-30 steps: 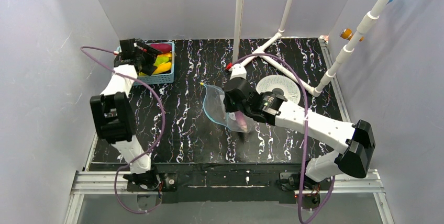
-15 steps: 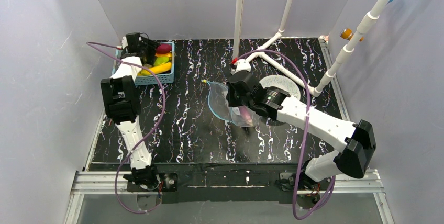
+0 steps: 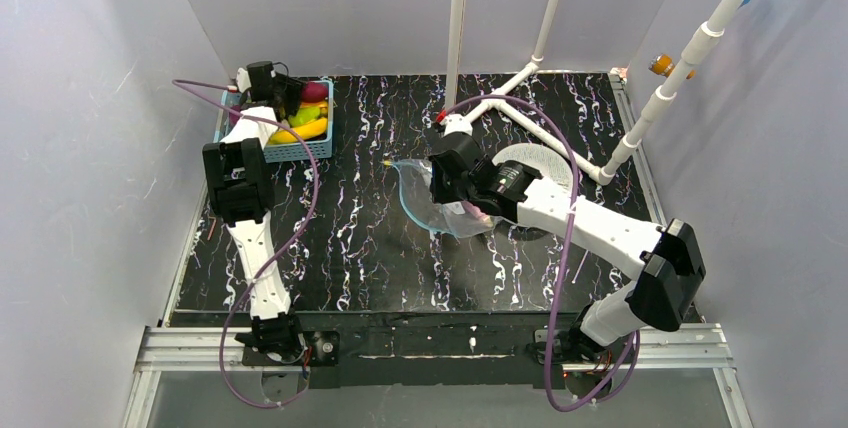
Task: Place the food in the zip-top bag and seal the zipper
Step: Pick up the fake vegetable from the bin.
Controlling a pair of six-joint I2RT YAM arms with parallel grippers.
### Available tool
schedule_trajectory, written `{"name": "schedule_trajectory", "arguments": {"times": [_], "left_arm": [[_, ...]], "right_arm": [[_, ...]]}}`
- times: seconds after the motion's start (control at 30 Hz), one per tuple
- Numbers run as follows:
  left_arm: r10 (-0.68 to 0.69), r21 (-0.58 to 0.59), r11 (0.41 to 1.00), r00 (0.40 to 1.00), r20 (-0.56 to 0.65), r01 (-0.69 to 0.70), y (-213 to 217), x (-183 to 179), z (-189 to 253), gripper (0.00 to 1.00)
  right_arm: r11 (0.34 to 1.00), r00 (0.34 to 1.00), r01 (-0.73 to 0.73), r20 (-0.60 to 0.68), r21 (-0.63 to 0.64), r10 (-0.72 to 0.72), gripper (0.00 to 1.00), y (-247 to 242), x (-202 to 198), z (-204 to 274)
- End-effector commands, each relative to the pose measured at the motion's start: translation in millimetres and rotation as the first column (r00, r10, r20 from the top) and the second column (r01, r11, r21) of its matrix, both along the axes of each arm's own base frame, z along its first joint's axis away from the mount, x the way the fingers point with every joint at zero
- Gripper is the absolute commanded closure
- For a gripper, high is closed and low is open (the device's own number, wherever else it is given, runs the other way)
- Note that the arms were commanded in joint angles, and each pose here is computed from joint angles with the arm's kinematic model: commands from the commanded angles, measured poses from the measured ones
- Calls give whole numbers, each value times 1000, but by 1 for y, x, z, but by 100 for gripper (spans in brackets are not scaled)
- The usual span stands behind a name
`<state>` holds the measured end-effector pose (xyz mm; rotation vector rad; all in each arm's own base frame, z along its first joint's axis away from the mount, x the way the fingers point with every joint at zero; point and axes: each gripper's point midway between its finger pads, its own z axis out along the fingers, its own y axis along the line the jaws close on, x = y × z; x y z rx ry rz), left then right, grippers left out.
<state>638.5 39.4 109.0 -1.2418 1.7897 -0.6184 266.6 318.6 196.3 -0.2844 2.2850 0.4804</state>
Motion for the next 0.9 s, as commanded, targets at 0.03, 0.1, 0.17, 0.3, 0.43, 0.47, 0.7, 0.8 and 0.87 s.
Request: {"name": "schedule_trajectory", "arguments": {"times": [0.03,0.1,0.17,0.3,0.43,0.47,0.7,0.8,0.87], "left_arm": [[-25,91,996,997,68,18,3,1,50,75],[-44,141,989,996,79,32,6,-9,71,80],[-64,187,981,994,94,46,6,-25,97,82],[-115,233,968,988,103,89,-3,-71,143,83],[-291,104,956,935,204,275,-46,-124,179,85],[-340,54,940,914,224,336,-61,-140,183,85],[-602,-146,688,671,433,711,-144,-246,189,82],[-679,-125,632,624,386,765,-161,-294,183,82],[-736,-40,601,572,363,799,-176,-332,187,82]], "right_arm": [[999,999,-10,43,45,8,99,9,9,27],[999,999,-11,43,52,9,99,10,9,29],[998,999,-17,39,65,15,99,12,8,31],[995,999,-31,15,93,30,99,17,3,32],[993,999,-38,-28,114,42,99,22,-3,27],[992,998,-40,-39,121,45,99,23,-5,27],[984,993,-55,-96,169,72,99,29,-19,26],[981,989,-40,-135,190,67,99,30,-27,19],[978,987,-21,-154,207,54,99,31,-30,12]]}}
